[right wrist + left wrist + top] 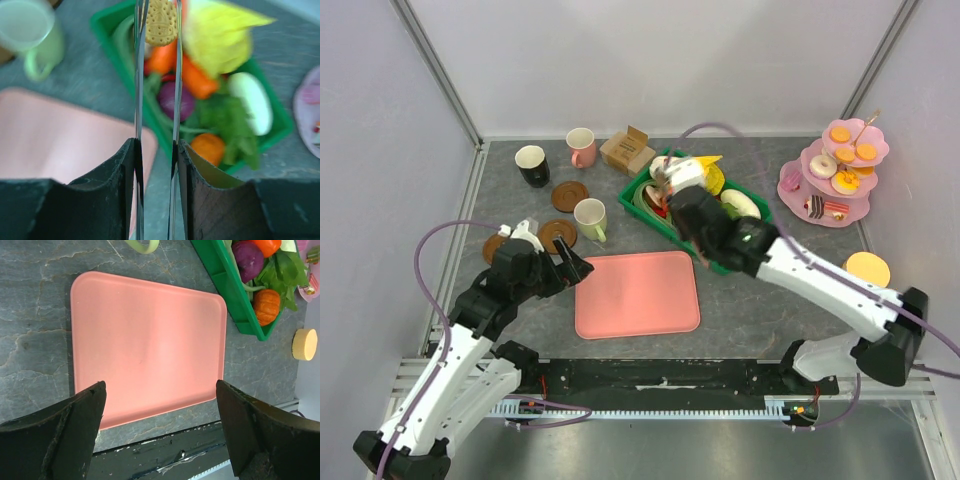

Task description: Serve the afternoon tea

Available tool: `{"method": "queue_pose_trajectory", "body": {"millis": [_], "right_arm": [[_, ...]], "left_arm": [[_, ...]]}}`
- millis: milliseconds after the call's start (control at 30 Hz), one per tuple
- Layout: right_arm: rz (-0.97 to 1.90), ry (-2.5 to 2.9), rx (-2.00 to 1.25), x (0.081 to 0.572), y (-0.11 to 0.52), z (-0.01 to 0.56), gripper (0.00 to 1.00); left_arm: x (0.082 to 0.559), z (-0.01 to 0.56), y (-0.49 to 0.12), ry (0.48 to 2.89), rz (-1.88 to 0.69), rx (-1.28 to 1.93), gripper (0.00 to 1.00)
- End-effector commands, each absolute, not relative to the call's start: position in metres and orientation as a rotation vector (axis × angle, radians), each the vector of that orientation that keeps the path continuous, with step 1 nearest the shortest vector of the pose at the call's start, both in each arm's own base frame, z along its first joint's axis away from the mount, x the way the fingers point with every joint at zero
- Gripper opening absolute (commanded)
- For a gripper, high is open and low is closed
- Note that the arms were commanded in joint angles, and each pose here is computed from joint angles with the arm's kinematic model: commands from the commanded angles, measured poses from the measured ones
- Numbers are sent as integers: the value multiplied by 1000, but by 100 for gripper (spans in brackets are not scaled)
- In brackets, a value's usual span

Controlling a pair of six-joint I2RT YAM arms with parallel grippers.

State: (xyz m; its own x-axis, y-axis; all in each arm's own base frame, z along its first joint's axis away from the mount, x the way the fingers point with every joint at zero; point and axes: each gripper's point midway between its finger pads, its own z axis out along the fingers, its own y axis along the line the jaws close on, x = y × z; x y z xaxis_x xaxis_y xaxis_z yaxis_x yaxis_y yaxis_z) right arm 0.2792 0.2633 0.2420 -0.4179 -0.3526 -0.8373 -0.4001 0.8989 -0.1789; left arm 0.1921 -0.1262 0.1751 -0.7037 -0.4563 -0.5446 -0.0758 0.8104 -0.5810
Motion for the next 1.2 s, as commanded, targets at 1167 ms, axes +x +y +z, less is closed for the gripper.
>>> {"method": "queue_pose_trajectory", "body": {"millis": [1167], "right_arm": [[-297,1902,729,415,-193,366,38]], "left_arm": [[237,139,-167,2258,-833,-295,96]]}}
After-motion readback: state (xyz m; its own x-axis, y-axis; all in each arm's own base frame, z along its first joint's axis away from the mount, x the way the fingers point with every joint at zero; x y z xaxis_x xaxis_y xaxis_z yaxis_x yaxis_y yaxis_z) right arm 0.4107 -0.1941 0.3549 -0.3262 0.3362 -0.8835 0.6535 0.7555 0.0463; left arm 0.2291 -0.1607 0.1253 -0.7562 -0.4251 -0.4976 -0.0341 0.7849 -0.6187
